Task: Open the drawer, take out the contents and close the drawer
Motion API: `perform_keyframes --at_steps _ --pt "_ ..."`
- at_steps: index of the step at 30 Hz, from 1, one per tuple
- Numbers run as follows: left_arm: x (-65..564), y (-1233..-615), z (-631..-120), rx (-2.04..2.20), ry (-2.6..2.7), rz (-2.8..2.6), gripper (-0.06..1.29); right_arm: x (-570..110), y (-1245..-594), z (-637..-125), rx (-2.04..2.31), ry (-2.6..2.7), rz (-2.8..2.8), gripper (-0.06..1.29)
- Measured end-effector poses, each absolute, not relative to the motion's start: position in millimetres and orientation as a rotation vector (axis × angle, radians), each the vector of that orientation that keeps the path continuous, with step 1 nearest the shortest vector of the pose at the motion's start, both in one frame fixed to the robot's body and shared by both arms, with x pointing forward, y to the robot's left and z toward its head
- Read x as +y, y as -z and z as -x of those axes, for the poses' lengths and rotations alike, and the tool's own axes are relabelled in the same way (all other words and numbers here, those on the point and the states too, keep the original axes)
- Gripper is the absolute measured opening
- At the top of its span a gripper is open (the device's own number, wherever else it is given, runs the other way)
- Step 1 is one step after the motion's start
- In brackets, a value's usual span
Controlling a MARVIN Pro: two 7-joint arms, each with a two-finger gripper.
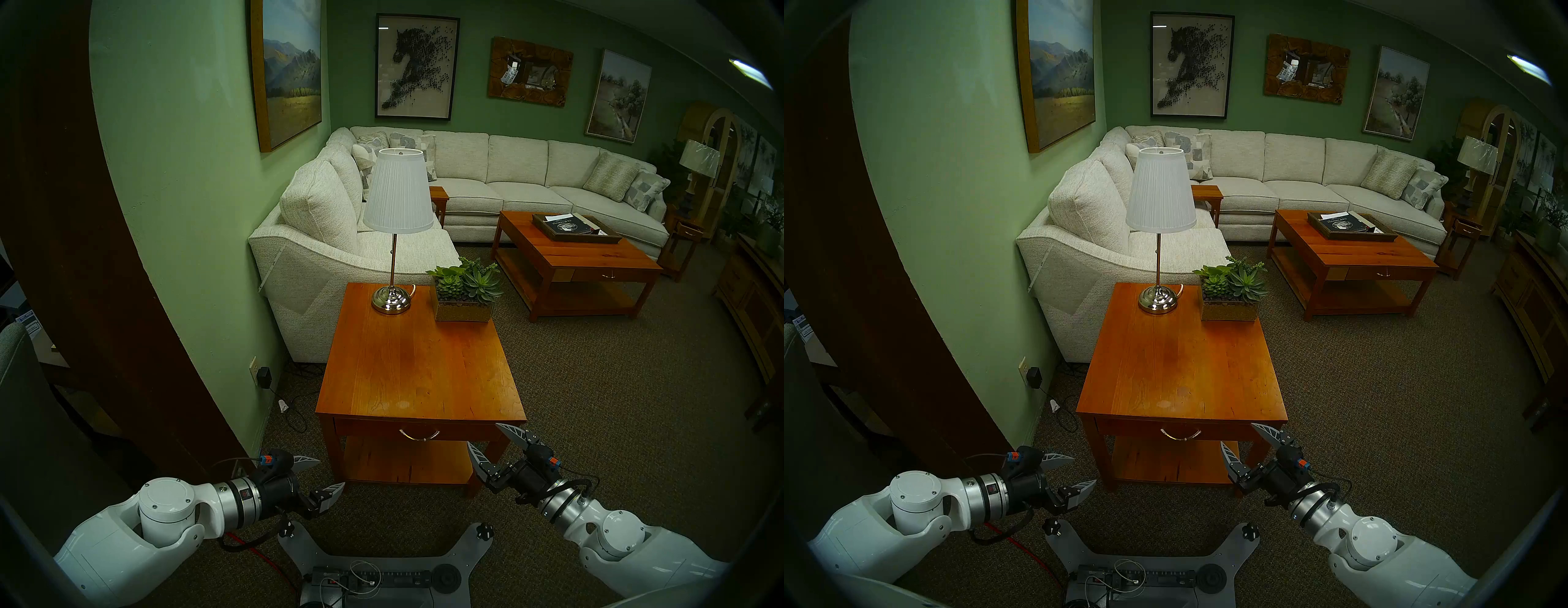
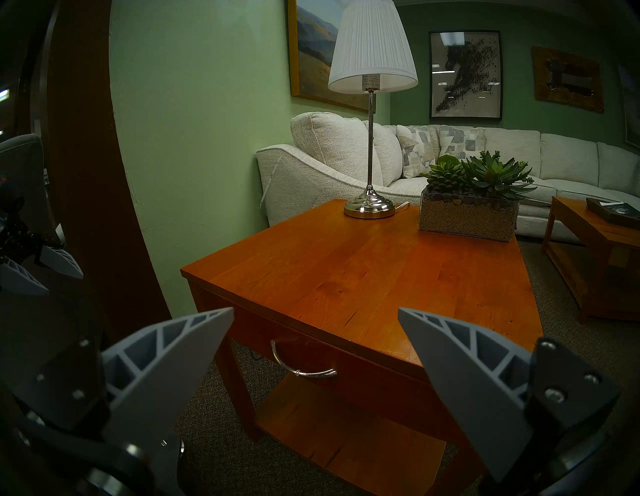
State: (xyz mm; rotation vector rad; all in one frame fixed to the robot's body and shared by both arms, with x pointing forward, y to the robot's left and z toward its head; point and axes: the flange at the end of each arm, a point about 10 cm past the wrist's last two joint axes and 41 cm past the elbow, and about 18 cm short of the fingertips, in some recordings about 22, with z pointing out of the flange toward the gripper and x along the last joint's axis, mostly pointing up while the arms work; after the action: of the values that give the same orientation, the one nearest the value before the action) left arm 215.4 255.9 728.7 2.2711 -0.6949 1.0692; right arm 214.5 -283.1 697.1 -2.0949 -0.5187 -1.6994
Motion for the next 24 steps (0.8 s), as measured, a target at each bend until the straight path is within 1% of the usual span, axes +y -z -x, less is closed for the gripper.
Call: perform_keyframes --at_steps 6,24 --pt "236.1 -720.3 -212.6 -0.780 -1.042 -2.282 1.21 -283.1 -696.8 -214.2 -0.519 1.698 2.096 1.24" --pt "169.8 -708.1 -231.9 -0.978 -1.053 -2.292 1.21 -283.4 -695.9 -213.7 -0.519 1.695 2.099 1.24"
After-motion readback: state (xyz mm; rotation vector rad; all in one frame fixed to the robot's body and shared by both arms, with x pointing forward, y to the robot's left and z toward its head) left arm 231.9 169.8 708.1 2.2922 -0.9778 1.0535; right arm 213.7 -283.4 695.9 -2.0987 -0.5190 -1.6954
